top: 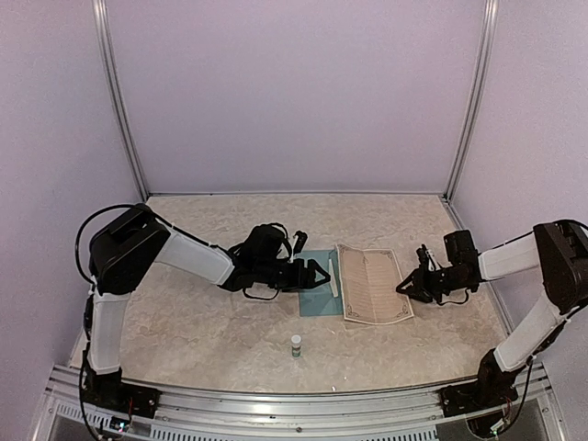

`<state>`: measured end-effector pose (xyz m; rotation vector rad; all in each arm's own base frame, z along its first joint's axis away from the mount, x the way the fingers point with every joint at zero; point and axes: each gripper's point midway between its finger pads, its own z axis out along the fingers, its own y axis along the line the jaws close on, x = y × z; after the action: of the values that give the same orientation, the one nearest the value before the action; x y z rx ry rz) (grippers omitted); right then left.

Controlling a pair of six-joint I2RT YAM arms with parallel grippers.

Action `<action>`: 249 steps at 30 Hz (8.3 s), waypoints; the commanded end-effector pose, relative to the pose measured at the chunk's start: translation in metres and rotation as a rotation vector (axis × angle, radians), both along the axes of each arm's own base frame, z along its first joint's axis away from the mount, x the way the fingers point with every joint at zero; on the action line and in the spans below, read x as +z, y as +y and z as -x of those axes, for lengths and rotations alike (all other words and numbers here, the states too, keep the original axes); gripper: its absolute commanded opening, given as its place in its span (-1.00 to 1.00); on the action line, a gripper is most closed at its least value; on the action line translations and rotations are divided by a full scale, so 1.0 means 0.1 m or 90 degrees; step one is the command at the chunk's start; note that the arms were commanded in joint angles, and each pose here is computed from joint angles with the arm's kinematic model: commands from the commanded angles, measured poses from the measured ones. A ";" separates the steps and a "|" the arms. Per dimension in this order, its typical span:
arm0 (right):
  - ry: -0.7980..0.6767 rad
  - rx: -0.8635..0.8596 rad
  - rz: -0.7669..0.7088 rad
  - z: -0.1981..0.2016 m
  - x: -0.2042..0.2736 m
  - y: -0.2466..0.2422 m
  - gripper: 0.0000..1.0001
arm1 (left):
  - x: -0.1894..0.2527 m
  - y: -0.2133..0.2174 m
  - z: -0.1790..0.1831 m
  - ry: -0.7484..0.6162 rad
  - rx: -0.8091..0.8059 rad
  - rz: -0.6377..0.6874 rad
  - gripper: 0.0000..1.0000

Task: Place the letter into the envelope and seal it

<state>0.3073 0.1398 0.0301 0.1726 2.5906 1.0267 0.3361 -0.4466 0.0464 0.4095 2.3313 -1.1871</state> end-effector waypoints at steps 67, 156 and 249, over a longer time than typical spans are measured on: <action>-0.547 0.614 -0.159 0.79 2.86 1.96 -1.00 | 2.33 0.47 0.72 -0.302 -0.287 0.123 0.69; -0.659 0.379 -0.288 0.55 3.12 2.07 -1.00 | 2.71 0.60 0.69 -0.213 -0.019 0.250 0.60; -0.101 0.054 0.167 -0.68 0.23 1.22 -1.00 | -0.19 0.69 -0.15 0.033 0.119 -0.119 0.21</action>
<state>0.3718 0.2665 0.0637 -0.0719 2.5370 0.7431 0.3466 -0.3782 0.0360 0.2096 2.4554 -0.9333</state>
